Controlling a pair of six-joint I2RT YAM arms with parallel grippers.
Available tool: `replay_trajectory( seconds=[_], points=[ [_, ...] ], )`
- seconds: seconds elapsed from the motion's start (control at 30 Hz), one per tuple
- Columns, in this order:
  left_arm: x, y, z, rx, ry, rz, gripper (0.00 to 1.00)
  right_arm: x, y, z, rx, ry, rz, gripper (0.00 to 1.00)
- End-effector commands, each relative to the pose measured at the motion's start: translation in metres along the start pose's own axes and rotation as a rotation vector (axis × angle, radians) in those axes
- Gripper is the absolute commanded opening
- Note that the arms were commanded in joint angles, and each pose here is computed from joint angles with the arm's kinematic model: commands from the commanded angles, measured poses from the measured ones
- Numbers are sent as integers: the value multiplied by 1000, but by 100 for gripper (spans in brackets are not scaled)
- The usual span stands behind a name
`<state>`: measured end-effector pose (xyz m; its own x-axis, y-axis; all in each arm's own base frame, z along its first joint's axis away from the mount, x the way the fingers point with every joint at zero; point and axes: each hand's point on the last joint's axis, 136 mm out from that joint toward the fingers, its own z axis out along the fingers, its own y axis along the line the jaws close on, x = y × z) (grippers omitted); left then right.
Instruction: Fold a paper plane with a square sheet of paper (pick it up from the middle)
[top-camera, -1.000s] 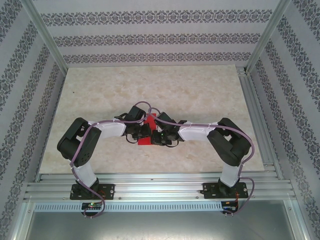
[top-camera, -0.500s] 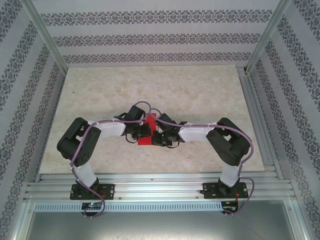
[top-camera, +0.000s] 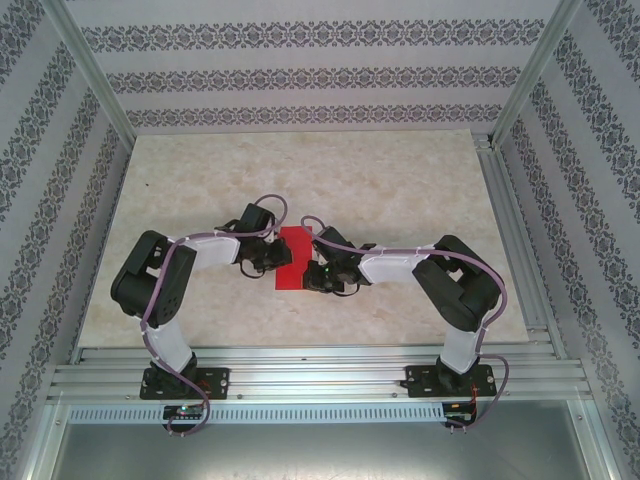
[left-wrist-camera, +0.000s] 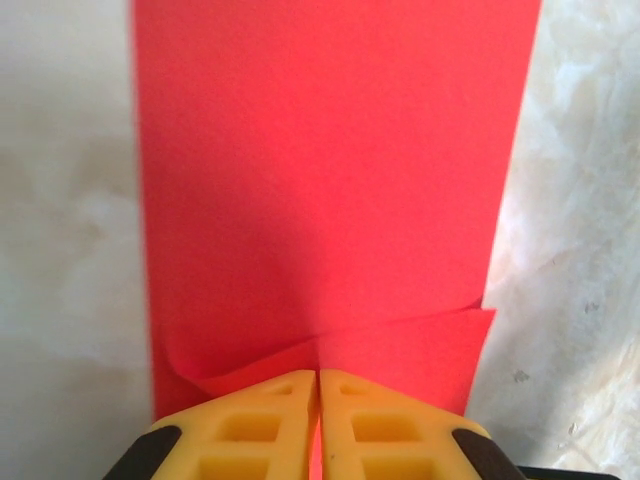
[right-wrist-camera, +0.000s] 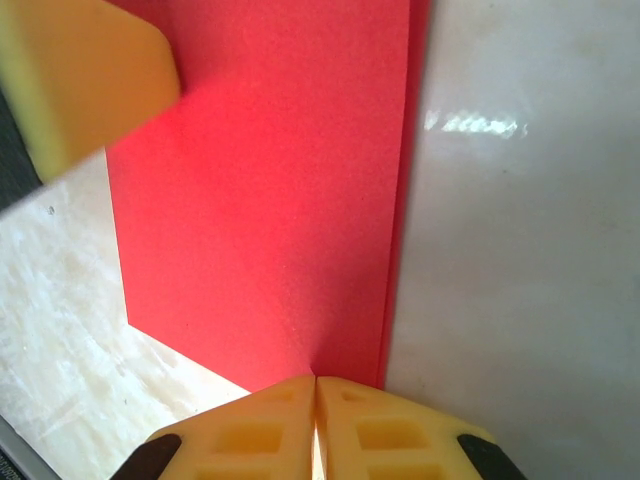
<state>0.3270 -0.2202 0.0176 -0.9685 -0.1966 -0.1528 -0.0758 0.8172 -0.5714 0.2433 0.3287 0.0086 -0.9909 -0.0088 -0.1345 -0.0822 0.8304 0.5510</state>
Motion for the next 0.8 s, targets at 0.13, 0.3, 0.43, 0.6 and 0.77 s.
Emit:
replay_trajectory(
  seconds=[0.13,0.3,0.43,0.6,0.77],
  points=[
    [-40,42,-12,-99,-116,-30,13,40,-67,11,217,118,88,11],
    [-55,31,-32,-111,-144,8,14,39,-64,11,208,119,87,11],
    [-51,7,-59,-57,-160,56,15,35,-52,11,157,109,82,11],
    [-27,-14,-64,16,-134,87,16,10,-10,-4,13,31,19,13],
    [-6,-35,-49,93,-91,100,16,-27,38,-37,-132,-87,-45,21]
  ],
)
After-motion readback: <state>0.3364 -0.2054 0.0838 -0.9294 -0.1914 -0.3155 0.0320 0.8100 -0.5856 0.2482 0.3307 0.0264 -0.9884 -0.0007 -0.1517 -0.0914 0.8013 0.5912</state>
